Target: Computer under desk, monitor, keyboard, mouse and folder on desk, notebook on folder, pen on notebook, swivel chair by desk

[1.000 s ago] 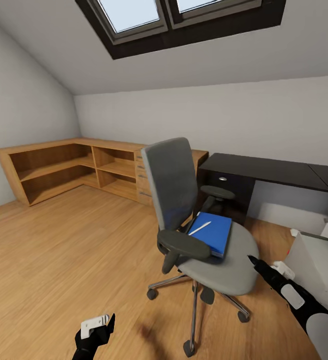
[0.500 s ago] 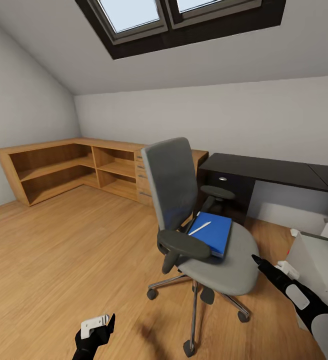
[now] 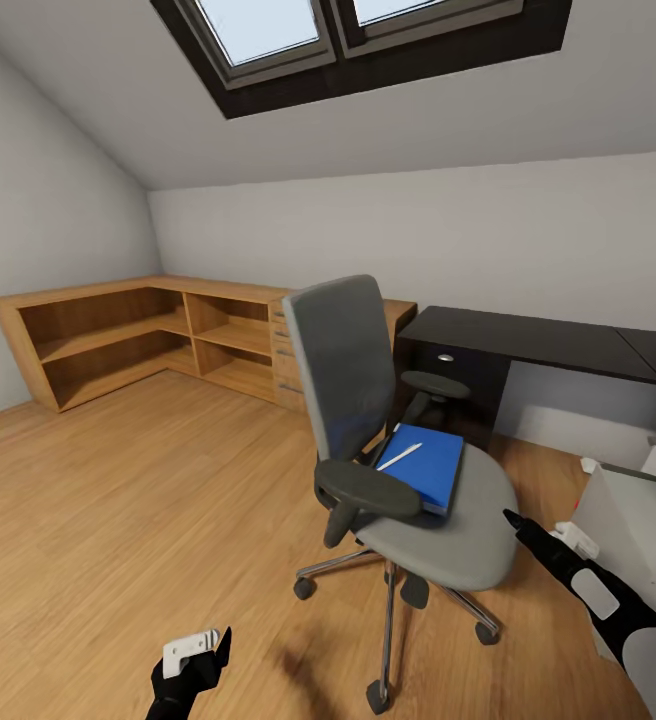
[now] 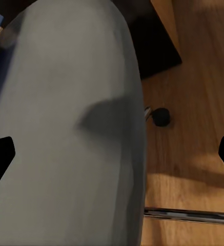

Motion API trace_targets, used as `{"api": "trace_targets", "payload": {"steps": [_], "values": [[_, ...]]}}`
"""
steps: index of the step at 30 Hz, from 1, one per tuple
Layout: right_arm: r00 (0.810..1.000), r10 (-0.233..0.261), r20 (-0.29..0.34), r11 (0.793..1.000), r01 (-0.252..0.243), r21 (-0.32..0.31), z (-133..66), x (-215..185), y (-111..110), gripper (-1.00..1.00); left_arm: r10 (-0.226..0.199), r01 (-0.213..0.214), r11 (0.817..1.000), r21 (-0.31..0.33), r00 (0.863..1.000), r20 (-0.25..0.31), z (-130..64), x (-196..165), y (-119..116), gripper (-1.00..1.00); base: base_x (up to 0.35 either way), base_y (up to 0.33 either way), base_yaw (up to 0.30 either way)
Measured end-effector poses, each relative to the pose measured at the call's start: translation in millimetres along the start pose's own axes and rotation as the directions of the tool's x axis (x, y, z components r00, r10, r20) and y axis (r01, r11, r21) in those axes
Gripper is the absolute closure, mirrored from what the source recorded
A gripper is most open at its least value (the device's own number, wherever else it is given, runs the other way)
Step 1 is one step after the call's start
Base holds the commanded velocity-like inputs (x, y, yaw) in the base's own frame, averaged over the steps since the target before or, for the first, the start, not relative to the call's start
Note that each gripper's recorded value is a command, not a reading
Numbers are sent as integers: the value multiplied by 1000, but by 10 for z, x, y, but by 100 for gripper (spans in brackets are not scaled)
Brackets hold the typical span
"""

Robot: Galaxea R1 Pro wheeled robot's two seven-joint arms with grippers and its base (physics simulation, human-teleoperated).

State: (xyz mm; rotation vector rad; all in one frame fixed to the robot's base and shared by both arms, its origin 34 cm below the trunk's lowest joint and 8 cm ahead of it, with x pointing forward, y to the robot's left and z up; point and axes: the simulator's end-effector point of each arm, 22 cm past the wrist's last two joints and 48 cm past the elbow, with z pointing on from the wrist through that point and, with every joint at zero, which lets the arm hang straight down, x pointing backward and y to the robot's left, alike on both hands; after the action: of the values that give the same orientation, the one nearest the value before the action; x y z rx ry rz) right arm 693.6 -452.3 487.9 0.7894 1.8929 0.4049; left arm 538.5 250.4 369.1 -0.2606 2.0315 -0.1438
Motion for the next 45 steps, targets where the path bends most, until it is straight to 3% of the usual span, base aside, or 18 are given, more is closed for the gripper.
{"api": "trace_targets", "payload": {"steps": [45], "values": [[1000, 5, -11, 1000, -5, -3, 14, 90, 41, -100, 0, 0, 1000, 1, 1000, 0, 0, -1, -4, -100, 17, 24, 0]]}}
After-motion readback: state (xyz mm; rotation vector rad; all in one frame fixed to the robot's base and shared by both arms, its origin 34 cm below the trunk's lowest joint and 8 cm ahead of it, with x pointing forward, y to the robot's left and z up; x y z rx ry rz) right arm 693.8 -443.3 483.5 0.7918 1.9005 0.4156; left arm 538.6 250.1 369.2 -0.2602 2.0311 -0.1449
